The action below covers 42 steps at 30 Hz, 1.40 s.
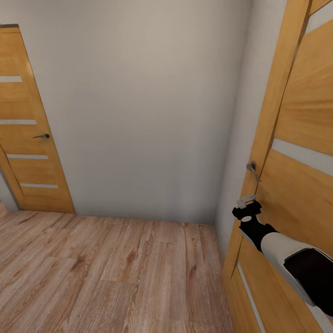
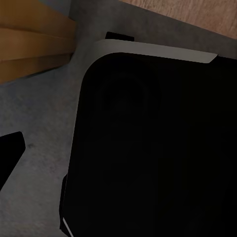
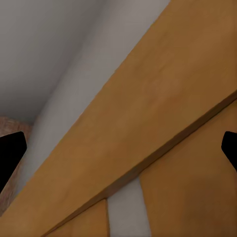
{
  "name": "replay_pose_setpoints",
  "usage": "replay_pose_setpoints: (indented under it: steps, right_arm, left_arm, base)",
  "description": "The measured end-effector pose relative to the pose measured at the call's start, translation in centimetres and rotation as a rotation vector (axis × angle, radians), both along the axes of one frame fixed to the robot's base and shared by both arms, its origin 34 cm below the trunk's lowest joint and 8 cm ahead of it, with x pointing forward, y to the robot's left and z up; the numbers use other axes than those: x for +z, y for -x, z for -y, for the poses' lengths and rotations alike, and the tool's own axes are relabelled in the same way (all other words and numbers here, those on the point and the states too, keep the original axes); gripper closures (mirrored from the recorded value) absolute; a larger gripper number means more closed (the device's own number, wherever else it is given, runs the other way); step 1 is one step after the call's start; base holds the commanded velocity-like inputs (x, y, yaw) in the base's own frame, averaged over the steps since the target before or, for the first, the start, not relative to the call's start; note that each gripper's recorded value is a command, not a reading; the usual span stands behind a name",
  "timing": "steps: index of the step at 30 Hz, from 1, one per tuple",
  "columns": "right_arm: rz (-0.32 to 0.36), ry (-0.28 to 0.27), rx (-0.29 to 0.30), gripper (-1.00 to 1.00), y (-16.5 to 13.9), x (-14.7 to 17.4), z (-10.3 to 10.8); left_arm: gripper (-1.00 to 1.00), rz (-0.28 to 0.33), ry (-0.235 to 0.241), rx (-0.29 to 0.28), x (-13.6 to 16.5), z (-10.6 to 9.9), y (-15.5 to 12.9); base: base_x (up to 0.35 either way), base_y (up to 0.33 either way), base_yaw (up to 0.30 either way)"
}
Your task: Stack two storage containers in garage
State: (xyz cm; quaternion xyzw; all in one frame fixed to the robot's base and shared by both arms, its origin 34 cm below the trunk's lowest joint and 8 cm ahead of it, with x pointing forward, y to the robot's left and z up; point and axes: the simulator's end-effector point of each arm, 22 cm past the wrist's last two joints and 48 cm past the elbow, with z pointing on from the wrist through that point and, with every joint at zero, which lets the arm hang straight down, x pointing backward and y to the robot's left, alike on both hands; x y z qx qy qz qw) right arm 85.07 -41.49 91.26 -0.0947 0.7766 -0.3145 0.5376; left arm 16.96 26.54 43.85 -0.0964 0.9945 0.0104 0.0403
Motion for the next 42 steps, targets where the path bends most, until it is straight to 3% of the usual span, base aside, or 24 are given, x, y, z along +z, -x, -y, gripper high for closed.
replay_pose_setpoints:
  steps: [2, 4, 6, 9, 11, 14, 19, 23, 25, 27, 31, 33, 34, 38, 42]
  right_arm:
    - [-0.020, -0.005, -0.007, -1.00, 0.4, -0.9, 0.0]
    - [-0.017, -0.060, 0.022, -1.00, -0.2, -1.5, -4.0]
    - [-0.021, -0.102, 0.095, -1.00, -0.8, -2.0, -10.5]
    - [-0.026, -0.140, 0.157, -1.00, -0.9, -2.2, -16.0]
    - [-0.030, -0.172, 0.218, -1.00, -0.8, -2.2, -20.8]
    - [-0.049, -0.209, 0.274, -1.00, -0.1, -3.1, -24.9]
    - [-0.124, -0.246, 0.275, -1.00, 2.7, -8.3, -25.4]
    - [-0.251, -0.315, 0.222, -1.00, 7.9, -16.2, -24.9]
    - [-0.367, -0.342, 0.175, -1.00, 13.1, -22.5, -24.0]
    - [-0.398, -0.343, 0.164, -1.00, 14.7, -24.1, -23.6]
    - [-0.490, -0.335, 0.109, -1.00, 19.6, -29.0, -19.6]
    - [-0.651, -0.369, 0.099, -1.00, 29.1, -36.0, -18.9]
    - [-0.700, -0.393, 0.110, -1.00, 31.8, -37.6, -19.3]
    - [-0.861, -0.457, 0.134, -1.00, 41.8, -42.4, -19.6]
    - [-1.038, -0.501, 0.119, -1.00, 54.7, -46.1, -17.0]
  left_arm:
    - [-1.00, 0.000, 0.000, 0.000, 0.0, 0.0, 0.0]
    - [-1.00, 0.000, 0.000, 0.000, 0.0, 0.0, 0.0]
    - [-1.00, 0.000, 0.000, 0.000, 0.0, 0.0, 0.0]
    - [-1.00, 0.000, 0.000, 0.000, 0.0, 0.0, 0.0]
    - [-1.00, 0.000, 0.000, 0.000, 0.0, 0.0, 0.0]
    - [-1.00, 0.000, 0.000, 0.000, 0.0, 0.0, 0.0]
    - [-1.00, 0.000, 0.000, 0.000, 0.0, 0.0, 0.0]
    - [-1.00, 0.000, 0.000, 0.000, 0.0, 0.0, 0.0]
    - [-1.00, 0.000, 0.000, 0.001, 0.0, 0.0, 0.0]
    - [-1.00, 0.000, 0.000, 0.002, 0.0, 0.0, 0.0]
    - [-1.00, 0.000, 0.000, 0.003, 0.0, 0.0, 0.0]
    - [-1.00, 0.000, 0.000, 0.003, 0.0, 0.0, 0.0]
    - [-1.00, 0.000, 0.000, 0.003, 0.0, 0.0, 0.0]
    - [-1.00, 0.000, 0.000, 0.003, 0.0, 0.0, 0.0]
    - [-1.00, 0.000, 0.000, 0.003, 0.0, 0.0, 0.0]
  base:
    - [0.000, 0.000, 0.000]
    - [0.000, 0.000, 0.000]
    - [0.000, 0.000, 0.000]
    - [0.000, 0.000, 0.000]
    - [0.000, 0.000, 0.000]
    - [0.000, 0.000, 0.000]
    - [0.000, 0.000, 0.000]
    - [0.000, 0.000, 0.000]
    - [0.000, 0.000, 0.000]
    - [0.000, 0.000, 0.000]
    - [0.000, 0.000, 0.000]
    - [0.000, 0.000, 0.000]
    - [0.000, 0.000, 0.000]
    - [0.000, 0.000, 0.000]
    - [0.000, 0.000, 0.000]
